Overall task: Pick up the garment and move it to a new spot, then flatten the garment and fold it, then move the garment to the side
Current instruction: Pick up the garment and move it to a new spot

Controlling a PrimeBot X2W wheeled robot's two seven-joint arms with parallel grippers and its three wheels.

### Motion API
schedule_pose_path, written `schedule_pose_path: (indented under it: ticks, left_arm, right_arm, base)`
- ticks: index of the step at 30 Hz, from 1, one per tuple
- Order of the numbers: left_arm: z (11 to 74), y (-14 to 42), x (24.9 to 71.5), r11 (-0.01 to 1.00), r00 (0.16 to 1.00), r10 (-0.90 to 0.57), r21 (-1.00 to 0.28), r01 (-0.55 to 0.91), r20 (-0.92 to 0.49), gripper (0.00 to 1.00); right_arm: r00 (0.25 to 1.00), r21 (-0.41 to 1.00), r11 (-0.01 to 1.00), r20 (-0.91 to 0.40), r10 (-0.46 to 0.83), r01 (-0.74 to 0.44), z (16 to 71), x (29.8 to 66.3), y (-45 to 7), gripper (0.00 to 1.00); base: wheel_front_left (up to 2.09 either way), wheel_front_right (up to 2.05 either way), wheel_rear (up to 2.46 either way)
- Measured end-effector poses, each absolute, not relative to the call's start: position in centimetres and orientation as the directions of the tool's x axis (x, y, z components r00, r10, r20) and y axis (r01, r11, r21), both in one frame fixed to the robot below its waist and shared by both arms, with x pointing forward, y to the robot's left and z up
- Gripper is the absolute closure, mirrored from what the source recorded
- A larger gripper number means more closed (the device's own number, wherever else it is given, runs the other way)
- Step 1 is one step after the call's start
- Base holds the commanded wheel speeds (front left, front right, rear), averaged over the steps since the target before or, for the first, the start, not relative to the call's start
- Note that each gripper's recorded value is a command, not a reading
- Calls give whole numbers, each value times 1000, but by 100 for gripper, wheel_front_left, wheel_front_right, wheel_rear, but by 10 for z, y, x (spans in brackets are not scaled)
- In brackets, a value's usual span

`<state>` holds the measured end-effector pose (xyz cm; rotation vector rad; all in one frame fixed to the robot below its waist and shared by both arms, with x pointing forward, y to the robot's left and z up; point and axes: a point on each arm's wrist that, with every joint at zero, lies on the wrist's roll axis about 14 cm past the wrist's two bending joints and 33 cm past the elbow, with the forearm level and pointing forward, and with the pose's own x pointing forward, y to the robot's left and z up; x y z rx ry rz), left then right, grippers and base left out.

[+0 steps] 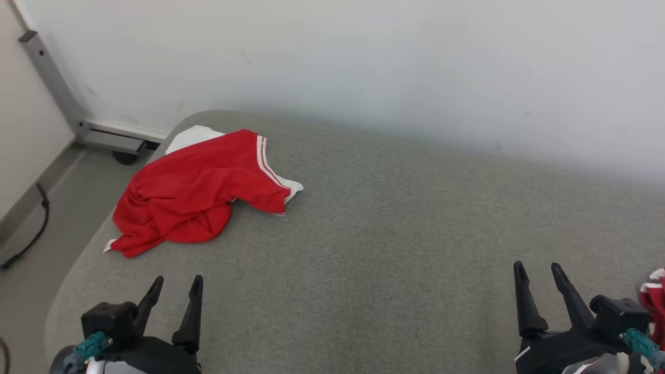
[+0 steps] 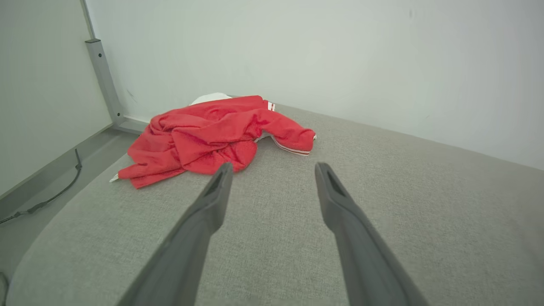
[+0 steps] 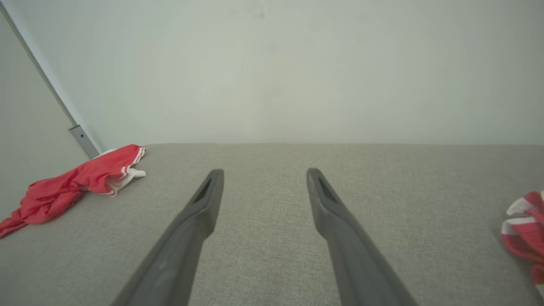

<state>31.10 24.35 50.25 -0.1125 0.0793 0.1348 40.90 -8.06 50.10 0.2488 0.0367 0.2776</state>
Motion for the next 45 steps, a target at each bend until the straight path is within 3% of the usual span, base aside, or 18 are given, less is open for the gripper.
schedule_pose_path:
  ticks: [14, 26, 31, 37, 41, 45]
  left_arm:
    - [484, 303, 238, 916, 920, 369, -117, -384, -135, 0]
    - [481, 314, 226, 883, 890, 433, -132, -451, -142, 0]
    - [484, 308, 237, 892, 900, 412, -141, -430, -140, 0]
    - [502, 302, 281, 918, 930, 341, -168, -360, -134, 0]
    - [502, 298, 314, 917, 936, 288, -225, -330, -202, 0]
    - [509, 303, 347, 930, 934, 256, -199, -308, -251, 0]
  right_arm:
    - [828, 234, 798, 63, 558, -555, 526, 426, 33, 0]
    - [784, 242, 760, 10, 620, -604, 508, 427, 56, 0]
    - [787, 235, 763, 17, 617, -603, 510, 428, 52, 0]
    - [791, 206, 770, 31, 612, -604, 513, 434, 43, 0]
    - [796, 179, 781, 26, 605, -599, 511, 438, 33, 0]
    - [802, 141, 794, -5, 598, -591, 502, 442, 19, 0]
  base:
    - [0, 0, 0]
    - [0, 0, 0]
    - [0, 0, 0]
    - [0, 0, 0]
    - [0, 0, 0]
    - [0, 0, 0]
